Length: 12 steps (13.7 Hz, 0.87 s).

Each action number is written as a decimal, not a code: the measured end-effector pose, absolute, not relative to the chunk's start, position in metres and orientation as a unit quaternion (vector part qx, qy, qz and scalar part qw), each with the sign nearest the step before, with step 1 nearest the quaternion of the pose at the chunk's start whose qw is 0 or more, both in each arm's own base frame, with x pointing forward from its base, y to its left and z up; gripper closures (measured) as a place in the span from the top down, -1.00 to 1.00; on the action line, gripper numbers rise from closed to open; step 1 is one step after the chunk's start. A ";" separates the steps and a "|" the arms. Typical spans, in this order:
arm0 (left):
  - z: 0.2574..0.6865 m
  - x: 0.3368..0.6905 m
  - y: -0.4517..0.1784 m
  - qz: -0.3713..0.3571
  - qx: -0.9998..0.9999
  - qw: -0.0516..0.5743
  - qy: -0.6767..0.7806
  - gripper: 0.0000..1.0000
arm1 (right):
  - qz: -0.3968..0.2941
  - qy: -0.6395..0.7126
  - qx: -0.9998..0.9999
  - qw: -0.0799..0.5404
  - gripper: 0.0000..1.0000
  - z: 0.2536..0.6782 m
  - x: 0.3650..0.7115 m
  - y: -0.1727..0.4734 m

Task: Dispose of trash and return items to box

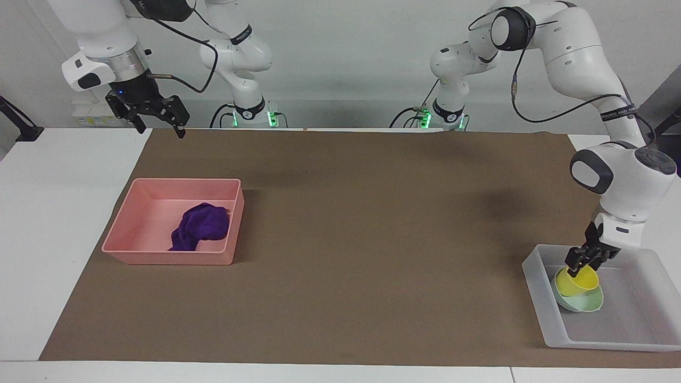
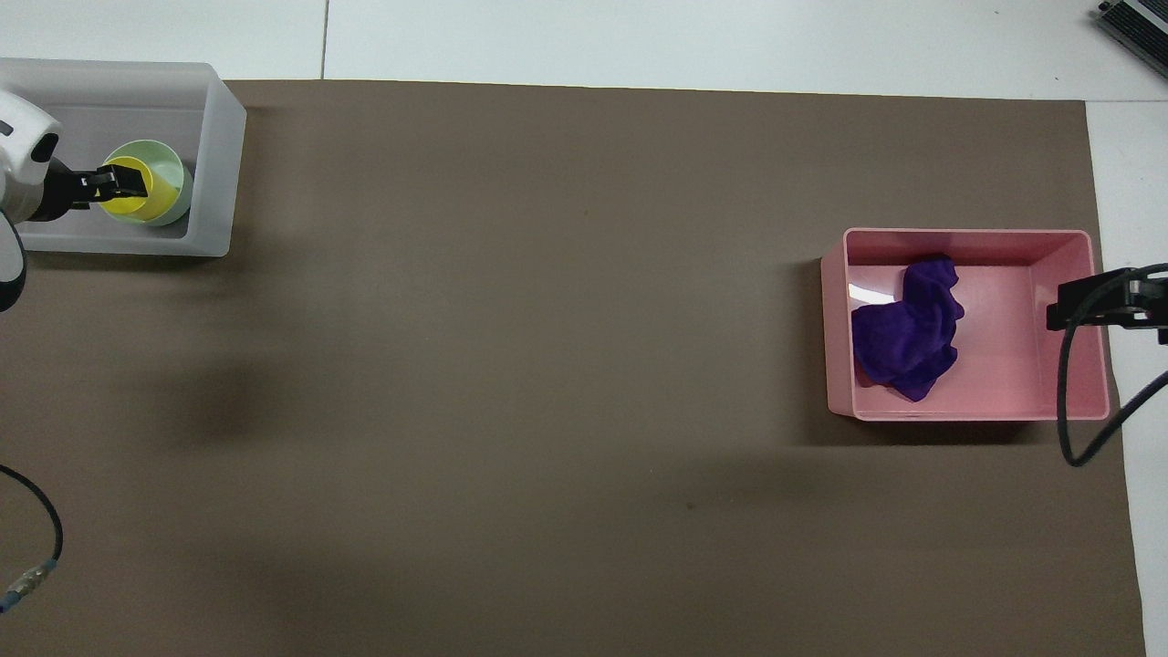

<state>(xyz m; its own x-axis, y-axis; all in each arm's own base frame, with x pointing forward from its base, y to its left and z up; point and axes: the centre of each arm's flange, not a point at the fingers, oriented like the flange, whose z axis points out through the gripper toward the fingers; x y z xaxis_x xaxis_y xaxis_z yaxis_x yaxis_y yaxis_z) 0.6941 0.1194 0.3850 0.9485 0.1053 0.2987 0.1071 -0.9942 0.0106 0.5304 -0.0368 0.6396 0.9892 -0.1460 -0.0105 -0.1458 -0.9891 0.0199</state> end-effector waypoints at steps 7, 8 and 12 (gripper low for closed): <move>0.452 0.619 -0.004 -0.111 -0.989 -0.003 0.100 1.00 | -0.006 -0.074 0.997 0.010 1.00 0.639 0.530 -0.037; 0.461 0.604 -0.018 -0.103 -0.988 -0.005 0.112 1.00 | -0.006 -0.074 0.997 0.010 1.00 0.639 0.530 -0.037; 0.519 0.560 -0.045 -0.082 -0.987 -0.007 0.138 1.00 | -0.006 -0.074 0.997 0.010 1.00 0.640 0.530 -0.037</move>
<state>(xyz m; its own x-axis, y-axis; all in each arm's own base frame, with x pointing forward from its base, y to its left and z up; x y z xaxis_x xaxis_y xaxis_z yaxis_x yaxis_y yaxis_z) 0.5596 -0.0452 0.5190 0.9483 -0.2717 0.1638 -0.2740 -0.9617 -0.0089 0.5303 -0.0373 0.6396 0.9891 -0.1471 -0.0105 -0.1469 -0.9890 0.0199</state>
